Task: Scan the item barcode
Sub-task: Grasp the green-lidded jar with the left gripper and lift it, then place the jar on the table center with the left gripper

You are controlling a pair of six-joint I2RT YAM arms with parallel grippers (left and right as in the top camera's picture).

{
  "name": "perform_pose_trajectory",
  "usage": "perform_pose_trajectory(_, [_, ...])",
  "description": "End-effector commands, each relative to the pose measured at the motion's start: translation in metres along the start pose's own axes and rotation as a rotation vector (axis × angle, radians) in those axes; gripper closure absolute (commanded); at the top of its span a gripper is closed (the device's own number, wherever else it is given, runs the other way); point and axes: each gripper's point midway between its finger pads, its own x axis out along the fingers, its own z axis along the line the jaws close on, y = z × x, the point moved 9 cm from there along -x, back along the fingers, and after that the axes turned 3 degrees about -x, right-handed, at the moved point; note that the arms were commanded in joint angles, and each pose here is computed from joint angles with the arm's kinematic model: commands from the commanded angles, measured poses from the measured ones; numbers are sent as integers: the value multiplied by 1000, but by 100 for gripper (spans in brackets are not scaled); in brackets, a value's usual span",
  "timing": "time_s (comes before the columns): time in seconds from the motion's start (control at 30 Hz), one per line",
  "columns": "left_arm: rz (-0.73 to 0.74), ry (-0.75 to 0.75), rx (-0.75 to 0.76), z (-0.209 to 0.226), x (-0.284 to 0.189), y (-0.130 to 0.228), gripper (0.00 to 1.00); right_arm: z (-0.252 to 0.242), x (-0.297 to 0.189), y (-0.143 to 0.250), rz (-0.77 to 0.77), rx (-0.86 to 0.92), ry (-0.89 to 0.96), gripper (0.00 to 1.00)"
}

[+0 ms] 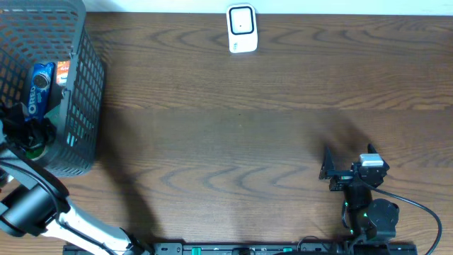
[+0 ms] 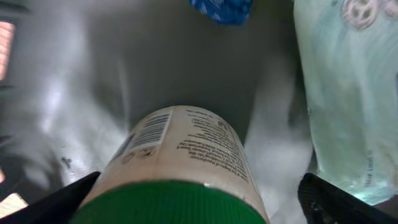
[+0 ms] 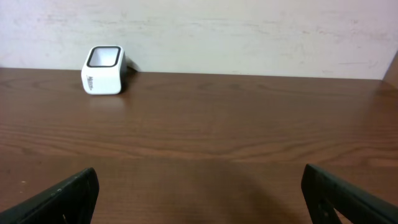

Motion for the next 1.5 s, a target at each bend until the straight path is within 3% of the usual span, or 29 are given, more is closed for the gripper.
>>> perform_pose_trajectory(0.0, [30,7,2,1,6,4,13,1,0,0,-3,6,-4,1])
perform_pose_trajectory(0.1, [45,10,-1,0,6,7,35,1,0,0,-3,6,-4,1])
perform_pose_trajectory(0.27, [36,8,-39,-1,-2,8,47,1,0,0,-3,5,-4,1])
perform_pose_trajectory(0.5, [-156,-24,-75,-11,-68,-7,47,1,0,0,-3,5,-4,1])
perform_pose_trajectory(0.73, [-583,-30,-120,-44,-202,1,46,1,0,0,-3,6,-4,1])
perform_pose_trajectory(0.83, [-829,153,-69,-85,-270,28,46,1,0,0,-3,6,-4,1])
perform_pose_trajectory(0.97, [-959,335,45,-136,-315,64,46,1,0,0,-3,5,-4,1])
perform_pose_trajectory(1.07, [-954,416,154,-172,-324,84,46,1,0,0,-3,5,-4,1])
perform_pose_trajectory(1.23, [-761,489,296,-240,-297,113,46,1,0,0,-3,5,-4,1])
perform_pose_trajectory(1.33, [-608,424,187,-267,-263,122,46,1,0,0,-3,6,-4,1])
perform_pose_trajectory(1.47, [-358,300,-105,-305,-197,136,46,1,0,0,-3,6,-4,1])
